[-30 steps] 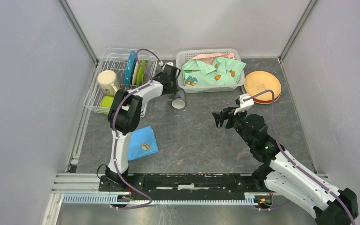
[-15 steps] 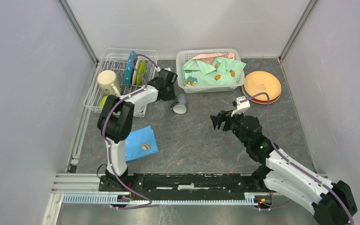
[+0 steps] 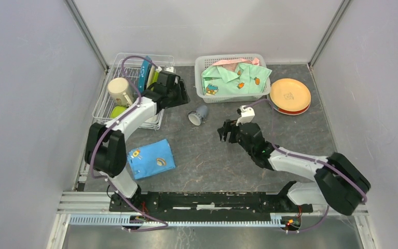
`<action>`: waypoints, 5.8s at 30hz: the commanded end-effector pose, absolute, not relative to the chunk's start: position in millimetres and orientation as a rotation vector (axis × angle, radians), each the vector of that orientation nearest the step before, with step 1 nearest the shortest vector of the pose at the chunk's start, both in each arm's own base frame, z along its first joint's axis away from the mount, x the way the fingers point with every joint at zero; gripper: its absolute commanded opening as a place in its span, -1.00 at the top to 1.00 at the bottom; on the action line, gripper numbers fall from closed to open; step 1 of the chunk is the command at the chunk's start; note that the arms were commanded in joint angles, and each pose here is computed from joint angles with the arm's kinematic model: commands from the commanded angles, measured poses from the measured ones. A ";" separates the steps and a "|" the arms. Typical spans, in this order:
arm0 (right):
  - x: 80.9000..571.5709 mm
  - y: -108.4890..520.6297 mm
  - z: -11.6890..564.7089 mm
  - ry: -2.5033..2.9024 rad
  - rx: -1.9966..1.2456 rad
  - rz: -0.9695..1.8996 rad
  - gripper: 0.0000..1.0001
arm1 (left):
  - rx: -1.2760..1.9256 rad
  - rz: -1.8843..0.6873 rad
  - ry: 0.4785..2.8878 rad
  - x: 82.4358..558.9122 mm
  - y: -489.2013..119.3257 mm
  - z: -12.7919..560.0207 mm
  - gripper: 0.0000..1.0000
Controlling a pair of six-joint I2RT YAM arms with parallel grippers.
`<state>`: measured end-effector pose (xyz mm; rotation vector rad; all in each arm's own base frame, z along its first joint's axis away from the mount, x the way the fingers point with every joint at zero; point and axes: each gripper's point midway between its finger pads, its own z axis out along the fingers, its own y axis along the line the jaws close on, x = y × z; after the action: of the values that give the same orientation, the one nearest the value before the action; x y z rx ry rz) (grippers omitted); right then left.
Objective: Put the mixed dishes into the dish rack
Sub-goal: Adjust the cup at the center of the board.
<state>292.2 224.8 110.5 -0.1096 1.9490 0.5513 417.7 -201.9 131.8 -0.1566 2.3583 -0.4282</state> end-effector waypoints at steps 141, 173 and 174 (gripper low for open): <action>386.8 338.0 39.6 1.842 -0.700 0.762 -0.52 | 0.078 -0.492 2.125 322.7 -130.0 200.4 -0.64; 292.8 367.6 105.8 1.812 -0.754 1.050 -0.47 | 0.086 -0.506 2.117 317.7 -130.8 198.4 -0.65; 294.2 367.8 111.7 1.803 -0.760 1.058 -0.47 | 0.085 -0.503 2.118 317.2 -130.2 198.2 -0.65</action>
<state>294.4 359.4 62.3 -0.7359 1.9119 0.9779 314.4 -131.7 187.4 0.0479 2.1747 -0.5169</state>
